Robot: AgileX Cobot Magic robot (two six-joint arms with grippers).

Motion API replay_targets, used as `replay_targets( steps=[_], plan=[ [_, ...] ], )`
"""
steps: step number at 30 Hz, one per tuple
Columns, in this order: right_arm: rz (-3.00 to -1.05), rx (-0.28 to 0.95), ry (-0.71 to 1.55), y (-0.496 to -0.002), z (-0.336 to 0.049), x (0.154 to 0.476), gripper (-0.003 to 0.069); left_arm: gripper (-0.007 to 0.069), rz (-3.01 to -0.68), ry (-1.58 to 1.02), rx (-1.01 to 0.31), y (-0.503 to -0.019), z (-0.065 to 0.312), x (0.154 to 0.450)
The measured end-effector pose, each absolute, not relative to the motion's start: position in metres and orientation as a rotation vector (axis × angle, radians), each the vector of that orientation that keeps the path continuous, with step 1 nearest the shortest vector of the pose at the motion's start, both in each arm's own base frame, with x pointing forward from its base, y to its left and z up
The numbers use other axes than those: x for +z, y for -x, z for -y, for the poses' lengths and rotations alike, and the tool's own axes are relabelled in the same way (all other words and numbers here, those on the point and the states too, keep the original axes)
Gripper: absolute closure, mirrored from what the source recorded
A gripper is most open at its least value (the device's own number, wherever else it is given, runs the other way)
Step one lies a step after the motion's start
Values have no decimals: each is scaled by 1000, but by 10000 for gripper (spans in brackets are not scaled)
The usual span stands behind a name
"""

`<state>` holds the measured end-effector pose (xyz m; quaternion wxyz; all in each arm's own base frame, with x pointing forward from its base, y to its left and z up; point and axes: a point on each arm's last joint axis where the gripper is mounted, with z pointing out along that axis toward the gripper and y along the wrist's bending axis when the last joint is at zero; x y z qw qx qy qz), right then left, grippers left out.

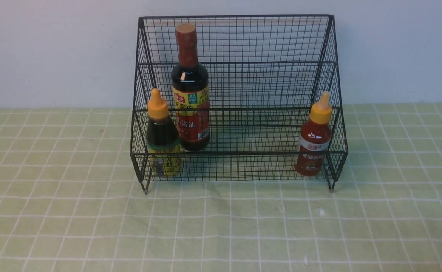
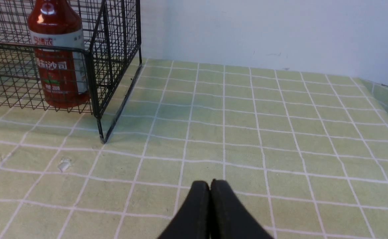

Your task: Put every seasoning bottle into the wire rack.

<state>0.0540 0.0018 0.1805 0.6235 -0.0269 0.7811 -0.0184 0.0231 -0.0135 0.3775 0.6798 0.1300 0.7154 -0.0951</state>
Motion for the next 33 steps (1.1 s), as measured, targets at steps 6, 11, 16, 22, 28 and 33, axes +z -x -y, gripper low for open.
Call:
replay_targets(
  steps=[6,11,16,22,28,33],
  plan=[
    [-1794,-42,62,-54,-2,181,673,631,-1605,-292,-214,-23,13,377],
    [-1794,-42,62,-54,-2,181,673,631,-1632,-296,-211,-27,14,369],
    [-1794,-42,62,-54,-2,181,673,631,-1713,-305,-139,-36,13,330],
    [-1794,-42,62,-54,-2,181,673,631,-1745,-247,-72,-42,10,268],
    [-1794,-42,62,-54,-2,181,673,631,-1807,-175,-7,-48,6,203],
    [-1794,-42,61,-54,-2,181,673,631,-1893,-152,-20,-51,6,171]
  ],
)
